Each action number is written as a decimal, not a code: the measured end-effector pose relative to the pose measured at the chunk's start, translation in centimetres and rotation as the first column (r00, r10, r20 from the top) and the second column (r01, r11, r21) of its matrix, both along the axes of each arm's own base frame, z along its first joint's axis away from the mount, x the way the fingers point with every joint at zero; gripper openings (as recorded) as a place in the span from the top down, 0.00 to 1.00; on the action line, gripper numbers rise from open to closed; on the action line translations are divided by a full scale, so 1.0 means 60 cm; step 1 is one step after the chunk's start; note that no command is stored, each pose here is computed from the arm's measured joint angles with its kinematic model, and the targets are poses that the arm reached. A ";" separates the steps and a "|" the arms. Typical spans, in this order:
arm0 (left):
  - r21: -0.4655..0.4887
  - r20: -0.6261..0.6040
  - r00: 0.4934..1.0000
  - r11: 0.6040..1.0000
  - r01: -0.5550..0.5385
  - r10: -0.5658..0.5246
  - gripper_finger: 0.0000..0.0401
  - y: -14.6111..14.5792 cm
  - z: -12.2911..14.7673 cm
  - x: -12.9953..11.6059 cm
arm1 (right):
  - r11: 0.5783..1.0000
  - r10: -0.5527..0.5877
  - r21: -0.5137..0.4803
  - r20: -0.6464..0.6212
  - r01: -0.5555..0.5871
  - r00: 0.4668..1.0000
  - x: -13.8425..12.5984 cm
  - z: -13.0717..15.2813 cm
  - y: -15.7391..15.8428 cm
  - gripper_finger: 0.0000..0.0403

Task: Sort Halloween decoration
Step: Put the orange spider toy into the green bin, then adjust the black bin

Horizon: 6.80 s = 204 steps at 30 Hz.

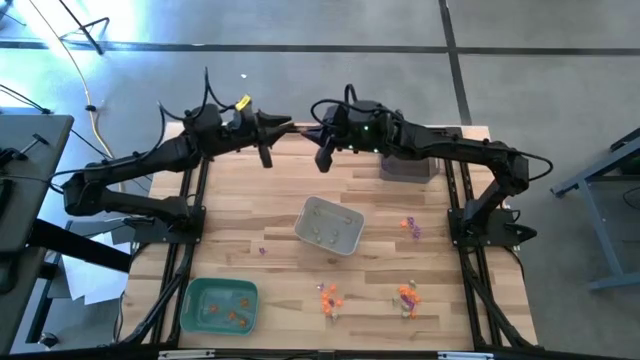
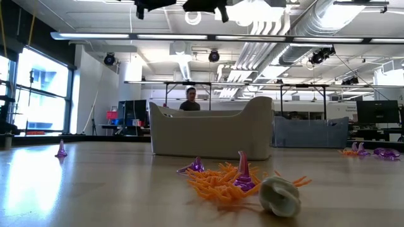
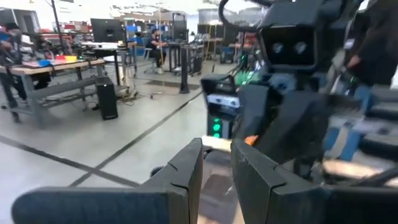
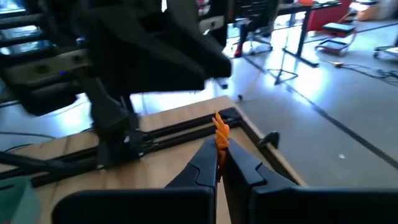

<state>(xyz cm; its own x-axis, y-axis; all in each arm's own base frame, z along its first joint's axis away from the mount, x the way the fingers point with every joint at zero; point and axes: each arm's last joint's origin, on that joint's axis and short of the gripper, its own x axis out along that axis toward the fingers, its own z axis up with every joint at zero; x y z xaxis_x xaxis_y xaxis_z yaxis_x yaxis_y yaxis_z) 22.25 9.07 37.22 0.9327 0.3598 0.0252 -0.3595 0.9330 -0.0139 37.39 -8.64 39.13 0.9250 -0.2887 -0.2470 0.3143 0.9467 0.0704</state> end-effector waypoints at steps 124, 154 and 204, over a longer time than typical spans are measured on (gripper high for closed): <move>-0.652 -0.021 0.974 0.741 0.157 -0.225 1.00 -0.263 -0.027 -0.040 | 0.950 -0.180 0.088 -0.631 0.300 0.754 -0.090 -0.120 -0.091 0.61; -0.546 -0.822 0.466 0.215 -0.810 -0.328 1.00 -0.535 -0.141 -0.095 | 0.858 0.008 0.314 -0.798 0.406 0.602 -0.176 -0.400 -0.043 0.61; -0.382 -0.866 0.491 0.510 -0.771 0.093 0.76 -0.570 -0.262 -0.042 | 0.841 -0.168 0.255 -0.716 0.477 0.678 -0.299 -0.231 0.008 0.61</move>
